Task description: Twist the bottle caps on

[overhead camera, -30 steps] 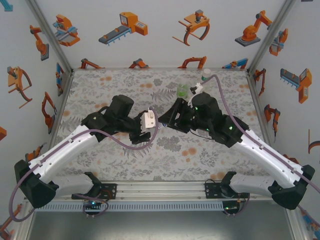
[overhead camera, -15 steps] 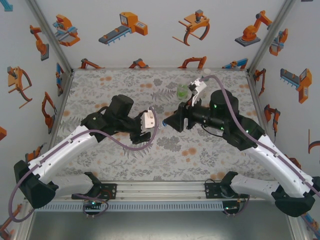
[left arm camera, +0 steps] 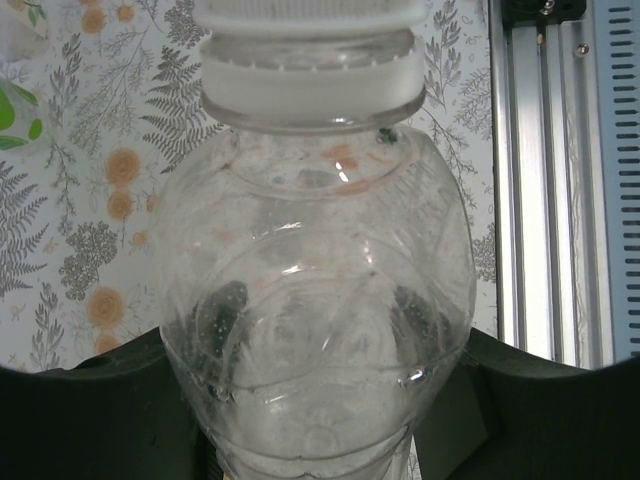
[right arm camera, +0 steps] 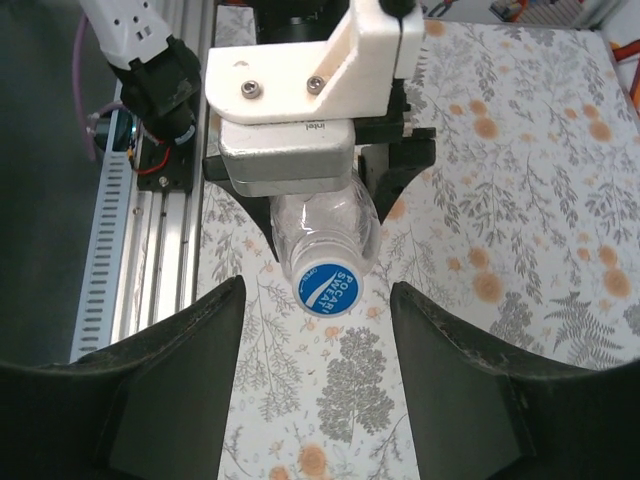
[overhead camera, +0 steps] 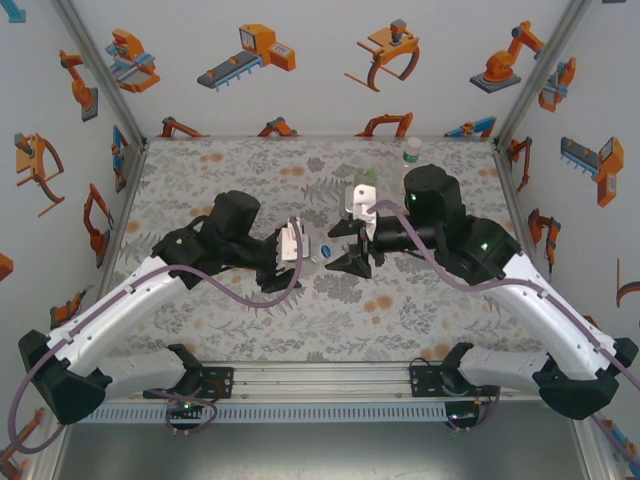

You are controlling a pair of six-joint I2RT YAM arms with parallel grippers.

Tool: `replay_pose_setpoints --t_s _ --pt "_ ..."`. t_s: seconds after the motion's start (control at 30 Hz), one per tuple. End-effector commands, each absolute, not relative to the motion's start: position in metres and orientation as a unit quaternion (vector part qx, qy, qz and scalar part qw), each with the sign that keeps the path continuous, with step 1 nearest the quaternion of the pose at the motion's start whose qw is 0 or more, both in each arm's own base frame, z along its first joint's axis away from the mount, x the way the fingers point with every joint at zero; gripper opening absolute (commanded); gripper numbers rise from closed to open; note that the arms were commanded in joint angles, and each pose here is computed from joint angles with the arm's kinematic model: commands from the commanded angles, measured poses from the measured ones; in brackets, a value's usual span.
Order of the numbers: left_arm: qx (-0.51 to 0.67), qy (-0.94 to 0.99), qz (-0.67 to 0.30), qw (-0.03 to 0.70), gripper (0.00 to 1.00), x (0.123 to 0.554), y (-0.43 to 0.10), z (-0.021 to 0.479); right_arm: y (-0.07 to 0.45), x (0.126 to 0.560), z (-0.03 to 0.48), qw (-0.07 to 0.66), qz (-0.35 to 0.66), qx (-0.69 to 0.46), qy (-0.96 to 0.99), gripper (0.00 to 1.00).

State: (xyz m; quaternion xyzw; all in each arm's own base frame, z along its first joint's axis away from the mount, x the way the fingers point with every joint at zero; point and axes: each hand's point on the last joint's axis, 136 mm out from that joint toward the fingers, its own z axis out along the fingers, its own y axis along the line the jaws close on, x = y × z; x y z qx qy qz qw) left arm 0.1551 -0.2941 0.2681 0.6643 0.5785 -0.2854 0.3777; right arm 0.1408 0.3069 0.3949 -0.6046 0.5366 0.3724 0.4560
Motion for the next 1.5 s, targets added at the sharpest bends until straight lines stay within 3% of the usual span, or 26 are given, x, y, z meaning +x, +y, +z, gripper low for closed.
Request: replay_pose_setpoints --t_s 0.0,0.27,1.03,1.13,1.27,1.37,1.47 --pt "0.67 0.557 -0.304 0.385 0.0 0.142 -0.293 0.284 0.31 0.133 0.408 0.471 0.378 -0.631 0.487 0.53" --pt "0.671 0.555 -0.302 0.389 0.0 0.141 -0.291 0.286 0.316 0.134 0.402 0.465 0.391 -0.63 0.484 0.41" --pt "0.671 0.555 -0.294 0.394 0.0 0.142 -0.289 0.288 0.322 0.143 0.391 0.447 0.395 -0.618 0.512 0.37" --pt "0.67 0.556 -0.292 0.396 0.0 0.142 -0.288 0.289 0.322 0.143 0.392 0.445 0.399 -0.613 0.517 0.32" --pt "0.663 0.565 -0.276 0.406 0.0 0.15 -0.287 0.288 0.322 0.153 0.39 0.439 0.408 -0.57 0.561 0.16" --pt "0.656 0.575 -0.261 0.414 0.0 0.157 -0.286 0.287 0.322 0.168 0.388 0.431 0.425 -0.497 0.622 0.05" --pt "0.65 0.581 -0.252 0.419 0.0 0.162 -0.286 0.287 0.319 0.188 0.384 0.416 0.448 -0.385 0.691 0.0"
